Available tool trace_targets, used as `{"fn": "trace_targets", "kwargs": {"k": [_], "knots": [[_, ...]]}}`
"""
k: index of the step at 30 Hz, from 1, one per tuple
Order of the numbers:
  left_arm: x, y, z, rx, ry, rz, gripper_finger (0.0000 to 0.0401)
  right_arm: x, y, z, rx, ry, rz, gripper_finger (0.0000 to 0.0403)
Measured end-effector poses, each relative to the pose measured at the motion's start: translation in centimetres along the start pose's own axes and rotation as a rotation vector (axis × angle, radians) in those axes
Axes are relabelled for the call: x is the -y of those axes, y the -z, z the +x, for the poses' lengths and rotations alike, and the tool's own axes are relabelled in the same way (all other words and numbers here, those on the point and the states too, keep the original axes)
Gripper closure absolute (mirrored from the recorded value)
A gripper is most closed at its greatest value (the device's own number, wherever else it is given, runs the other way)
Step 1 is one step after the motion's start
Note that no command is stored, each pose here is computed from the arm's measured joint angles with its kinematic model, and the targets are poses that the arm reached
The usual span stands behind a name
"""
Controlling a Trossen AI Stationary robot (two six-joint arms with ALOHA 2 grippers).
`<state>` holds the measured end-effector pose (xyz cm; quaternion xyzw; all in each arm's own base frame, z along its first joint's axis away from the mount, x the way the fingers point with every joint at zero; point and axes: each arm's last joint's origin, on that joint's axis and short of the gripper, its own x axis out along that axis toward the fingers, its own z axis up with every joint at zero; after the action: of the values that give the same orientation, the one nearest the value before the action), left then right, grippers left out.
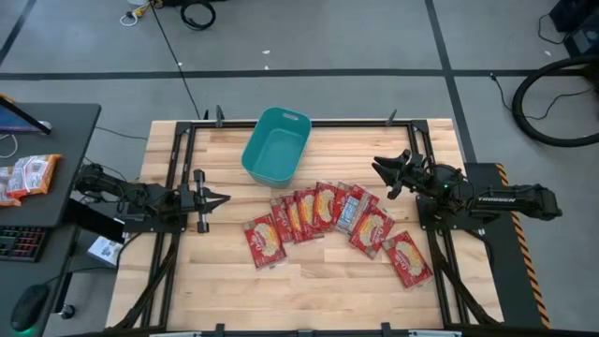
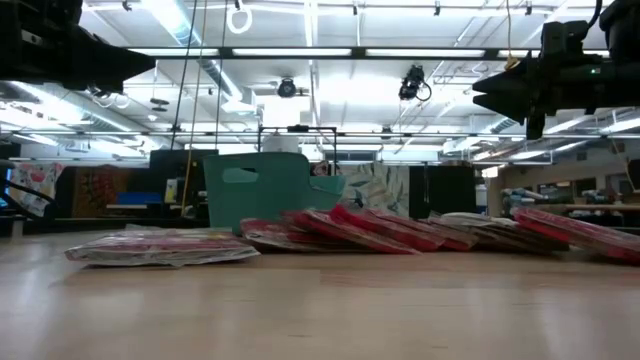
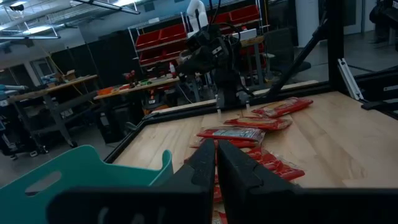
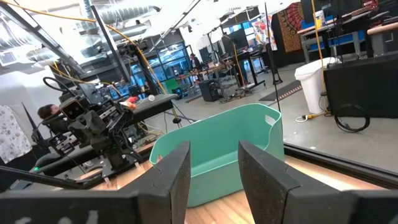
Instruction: Sort popcorn bags into baskets
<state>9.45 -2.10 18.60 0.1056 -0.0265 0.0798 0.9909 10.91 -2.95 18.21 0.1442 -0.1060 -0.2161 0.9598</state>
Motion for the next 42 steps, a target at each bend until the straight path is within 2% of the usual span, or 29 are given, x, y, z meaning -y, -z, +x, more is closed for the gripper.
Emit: {"fn": "trace_targets", "kwargs": {"k": [3, 8, 13, 16, 18, 21, 24, 28, 31, 35, 42], "knots": [[0.0, 0.0, 0.0, 0.001, 0.000, 0.011, 0.0378, 0.0, 0.0, 0.0, 0.000, 0.001, 0.000, 0.0263], [0.0, -0.1, 0.0, 0.006, -0.002, 0.158, 0.0378, 0.0, 0.0, 0.0, 0.000, 0.000, 0.000, 0.0263], [0.0, -0.1, 0.0, 0.006, -0.002, 0.152, 0.0378, 0.0, -0.2, 0.0, 0.017, -0.005, 0.005, 0.0263], [0.0, -0.1, 0.0, 0.007, -0.001, 0.082, 0.0378, -0.1, -0.4, 0.0, 0.036, -0.014, 0.024, 0.0263], [0.0, -0.2, 0.0, 0.010, -0.002, -0.022, 0.0378, -0.3, -0.7, 0.0, 0.070, -0.040, 0.053, 0.0263], [-0.2, -0.6, 0.0, 0.050, -0.009, -0.164, 0.0378, -0.7, -1.4, -0.1, 0.122, -0.137, 0.073, 0.0263], [-0.3, -1.1, -0.1, 0.097, -0.016, -0.214, 0.0378, -1.0, -2.0, -0.3, 0.170, -0.207, 0.025, 0.0263], [-0.4, -1.3, -0.1, 0.122, -0.020, -0.236, 0.0378, -1.0, -2.2, -0.3, 0.189, -0.215, 0.033, 0.0263], [-0.4, -1.4, -0.1, 0.124, -0.018, -0.270, 0.0378, -1.0, -2.0, -0.3, 0.158, -0.239, 0.083, 0.0263], [-0.4, -1.4, -0.1, 0.127, -0.018, -0.283, 0.0378, -1.2, -1.4, 0.0, 0.067, -0.322, 0.030, 0.0267], [-1.0, -3.1, -0.5, 0.303, -0.029, -0.351, 0.0378, -1.8, -2.1, 1.5, -0.236, -0.240, -0.045, 0.0268]]}}
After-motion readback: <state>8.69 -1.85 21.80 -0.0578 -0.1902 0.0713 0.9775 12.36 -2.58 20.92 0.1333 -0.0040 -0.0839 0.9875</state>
